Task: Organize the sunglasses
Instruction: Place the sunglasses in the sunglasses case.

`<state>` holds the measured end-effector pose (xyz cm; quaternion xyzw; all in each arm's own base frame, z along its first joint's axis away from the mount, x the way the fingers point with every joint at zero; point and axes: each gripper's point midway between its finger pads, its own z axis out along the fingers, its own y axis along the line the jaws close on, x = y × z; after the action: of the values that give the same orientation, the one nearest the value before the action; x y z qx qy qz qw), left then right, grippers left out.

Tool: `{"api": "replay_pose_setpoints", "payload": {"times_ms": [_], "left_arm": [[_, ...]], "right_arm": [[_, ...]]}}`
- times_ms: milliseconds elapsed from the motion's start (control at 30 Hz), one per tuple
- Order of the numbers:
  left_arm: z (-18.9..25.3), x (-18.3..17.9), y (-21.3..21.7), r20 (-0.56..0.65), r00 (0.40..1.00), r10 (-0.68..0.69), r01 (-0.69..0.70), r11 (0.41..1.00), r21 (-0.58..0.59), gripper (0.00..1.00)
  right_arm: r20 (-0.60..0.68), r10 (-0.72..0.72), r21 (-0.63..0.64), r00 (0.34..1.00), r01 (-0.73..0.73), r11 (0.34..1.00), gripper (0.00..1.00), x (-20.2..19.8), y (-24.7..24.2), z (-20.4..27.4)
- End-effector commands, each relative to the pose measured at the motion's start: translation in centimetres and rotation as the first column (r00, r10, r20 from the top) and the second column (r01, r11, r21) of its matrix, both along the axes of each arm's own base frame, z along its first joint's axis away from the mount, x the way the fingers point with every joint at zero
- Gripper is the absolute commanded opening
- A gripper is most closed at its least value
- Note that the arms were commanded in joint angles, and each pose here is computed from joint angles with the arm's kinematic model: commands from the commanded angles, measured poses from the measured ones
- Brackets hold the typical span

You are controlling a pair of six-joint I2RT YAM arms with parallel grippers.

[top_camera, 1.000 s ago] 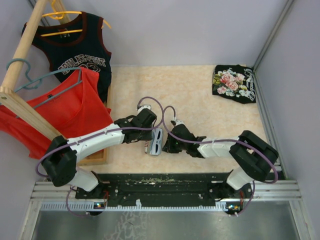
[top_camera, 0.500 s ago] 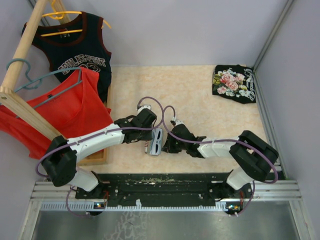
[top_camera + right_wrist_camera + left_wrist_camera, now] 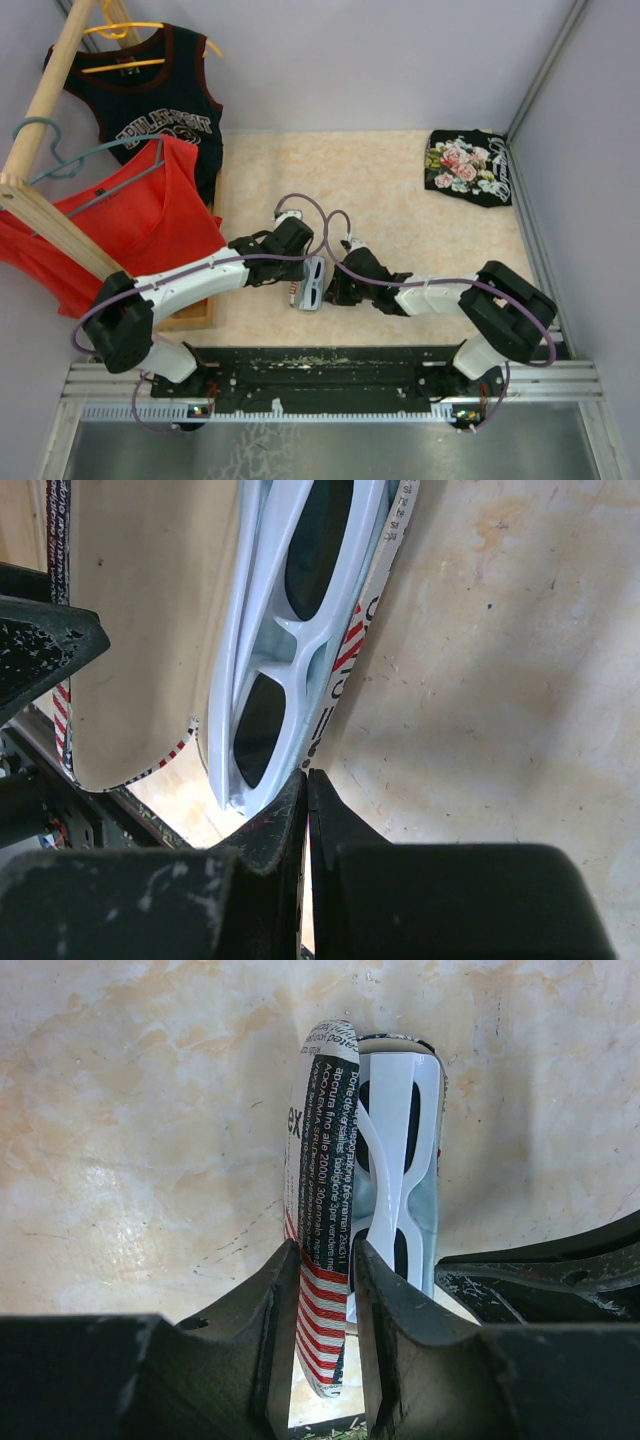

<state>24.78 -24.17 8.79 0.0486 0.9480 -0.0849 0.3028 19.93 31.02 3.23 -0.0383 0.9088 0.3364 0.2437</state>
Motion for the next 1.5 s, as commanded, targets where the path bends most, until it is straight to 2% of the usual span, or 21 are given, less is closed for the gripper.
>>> {"api": "replay_pose_setpoints", "payload": {"times_ms": [0,833,1000,1467], "left_arm": [[1.8,0.4,-0.5,0.034,0.999,0.005,-0.003,0.999,-0.036,0.35],[1.8,0.4,-0.7,0.035,0.999,0.0,0.002,0.999,-0.037,0.35],[1.9,0.5,-0.7,0.034,0.999,-0.001,0.002,0.999,-0.038,0.35],[1.6,0.3,-0.4,0.033,0.999,0.005,-0.003,0.999,-0.033,0.35]], "right_arm": [[0.075,0.015,0.11,0.997,-0.023,0.994,0.02,1.1,2.4,3.7],[0.071,0.027,0.116,0.997,-0.035,0.993,0.02,1.3,2.9,3.8],[0.067,0.031,0.104,0.997,-0.038,0.994,0.07,1.3,2.9,3.4],[0.055,0.031,0.097,0.998,-0.036,0.995,0.07,1.1,2.8,2.6]]}}
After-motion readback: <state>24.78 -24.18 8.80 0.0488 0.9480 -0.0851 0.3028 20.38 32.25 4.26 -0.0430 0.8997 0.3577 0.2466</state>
